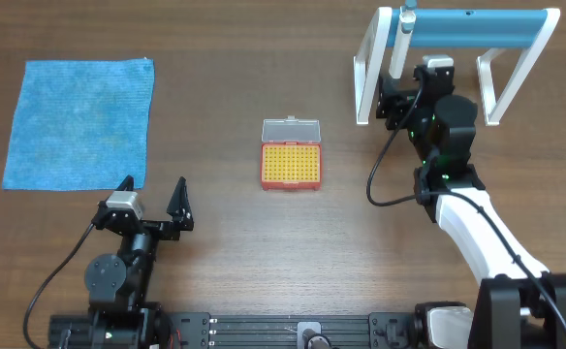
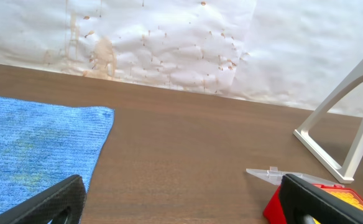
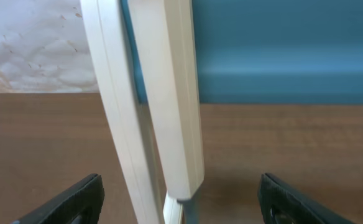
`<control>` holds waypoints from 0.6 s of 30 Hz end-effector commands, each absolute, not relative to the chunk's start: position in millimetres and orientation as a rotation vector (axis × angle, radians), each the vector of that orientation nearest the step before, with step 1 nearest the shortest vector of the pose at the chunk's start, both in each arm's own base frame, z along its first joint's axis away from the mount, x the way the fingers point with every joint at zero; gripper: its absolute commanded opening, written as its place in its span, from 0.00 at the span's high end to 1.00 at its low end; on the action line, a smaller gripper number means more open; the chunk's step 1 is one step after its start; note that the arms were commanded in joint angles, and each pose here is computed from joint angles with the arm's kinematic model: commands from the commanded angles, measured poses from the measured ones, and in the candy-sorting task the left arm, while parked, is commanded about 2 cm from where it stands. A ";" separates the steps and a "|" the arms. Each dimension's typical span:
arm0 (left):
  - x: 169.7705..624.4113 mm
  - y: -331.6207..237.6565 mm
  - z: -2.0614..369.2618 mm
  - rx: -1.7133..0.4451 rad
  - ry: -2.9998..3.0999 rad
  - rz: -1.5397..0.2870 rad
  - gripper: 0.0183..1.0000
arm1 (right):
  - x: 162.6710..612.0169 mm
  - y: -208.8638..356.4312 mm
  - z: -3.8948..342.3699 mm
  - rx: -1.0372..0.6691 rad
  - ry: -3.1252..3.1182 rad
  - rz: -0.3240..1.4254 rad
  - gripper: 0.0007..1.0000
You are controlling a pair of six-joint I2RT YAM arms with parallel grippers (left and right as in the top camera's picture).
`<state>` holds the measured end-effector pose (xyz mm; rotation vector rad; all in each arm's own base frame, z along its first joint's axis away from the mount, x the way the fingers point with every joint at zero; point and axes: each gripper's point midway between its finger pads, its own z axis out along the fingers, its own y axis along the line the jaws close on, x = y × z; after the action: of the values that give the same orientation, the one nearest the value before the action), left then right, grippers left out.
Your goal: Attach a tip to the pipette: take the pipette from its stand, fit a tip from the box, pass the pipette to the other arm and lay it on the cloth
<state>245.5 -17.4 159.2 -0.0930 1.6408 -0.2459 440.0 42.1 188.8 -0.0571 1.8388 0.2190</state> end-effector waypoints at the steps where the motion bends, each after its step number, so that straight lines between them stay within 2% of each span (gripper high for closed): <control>1: 245.3 -16.4 157.8 -0.091 1.643 -0.235 0.00 | 459.0 34.0 196.7 -0.058 1.820 0.193 0.20; 18: 245.3 -16.4 157.7 -0.091 1.643 -0.235 0.00 | 469.7 26.6 201.5 -0.064 1.810 0.197 0.20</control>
<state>245.5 -17.4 159.1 -0.0931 1.6411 -0.2459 460.9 23.7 194.3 -0.0304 1.8294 0.1920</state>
